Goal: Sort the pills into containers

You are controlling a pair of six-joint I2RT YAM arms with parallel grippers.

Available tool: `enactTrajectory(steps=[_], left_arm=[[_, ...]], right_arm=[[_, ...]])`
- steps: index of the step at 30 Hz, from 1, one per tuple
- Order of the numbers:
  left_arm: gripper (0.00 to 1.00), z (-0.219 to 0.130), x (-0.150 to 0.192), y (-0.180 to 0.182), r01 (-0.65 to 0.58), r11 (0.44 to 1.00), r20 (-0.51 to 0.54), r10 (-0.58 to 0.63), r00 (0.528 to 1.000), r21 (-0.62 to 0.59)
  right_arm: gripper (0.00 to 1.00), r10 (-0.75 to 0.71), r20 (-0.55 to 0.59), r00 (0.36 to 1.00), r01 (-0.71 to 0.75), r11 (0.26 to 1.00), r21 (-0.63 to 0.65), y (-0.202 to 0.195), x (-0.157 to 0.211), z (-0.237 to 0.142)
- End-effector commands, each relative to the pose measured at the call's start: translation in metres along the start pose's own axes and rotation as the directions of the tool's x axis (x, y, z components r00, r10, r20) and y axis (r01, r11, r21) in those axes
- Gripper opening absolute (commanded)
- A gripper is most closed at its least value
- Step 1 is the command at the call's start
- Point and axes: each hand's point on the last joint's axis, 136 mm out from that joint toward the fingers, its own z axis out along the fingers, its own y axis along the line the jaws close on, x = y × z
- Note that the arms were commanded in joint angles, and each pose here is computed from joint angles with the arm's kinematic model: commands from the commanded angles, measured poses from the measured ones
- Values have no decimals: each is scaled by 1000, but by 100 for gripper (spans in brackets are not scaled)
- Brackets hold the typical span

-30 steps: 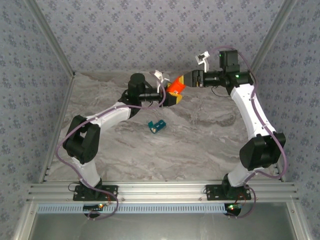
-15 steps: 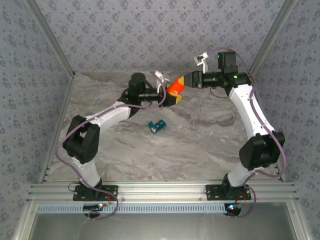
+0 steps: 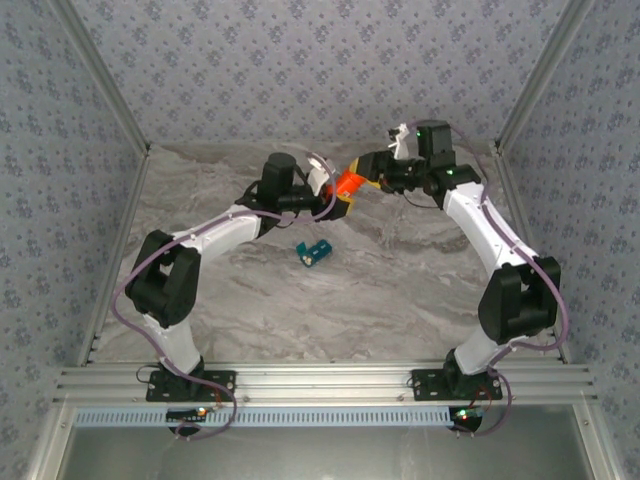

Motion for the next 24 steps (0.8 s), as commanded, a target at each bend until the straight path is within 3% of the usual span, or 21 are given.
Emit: enactTrajectory(steps=[1, 11, 24], left_arm=[[0, -10, -54, -36, -198, 980, 137, 192, 972, 33], [0, -8, -49, -26, -152, 988, 139, 149, 979, 9], [0, -13, -47, -15, -73, 997, 155, 66, 986, 41]], right_arm=[[44, 37, -8, 999, -37, 999, 30, 0, 11, 14], [52, 39, 26, 999, -39, 999, 23, 4, -4, -1], [81, -20, 103, 994, 22, 999, -24, 23, -22, -60]])
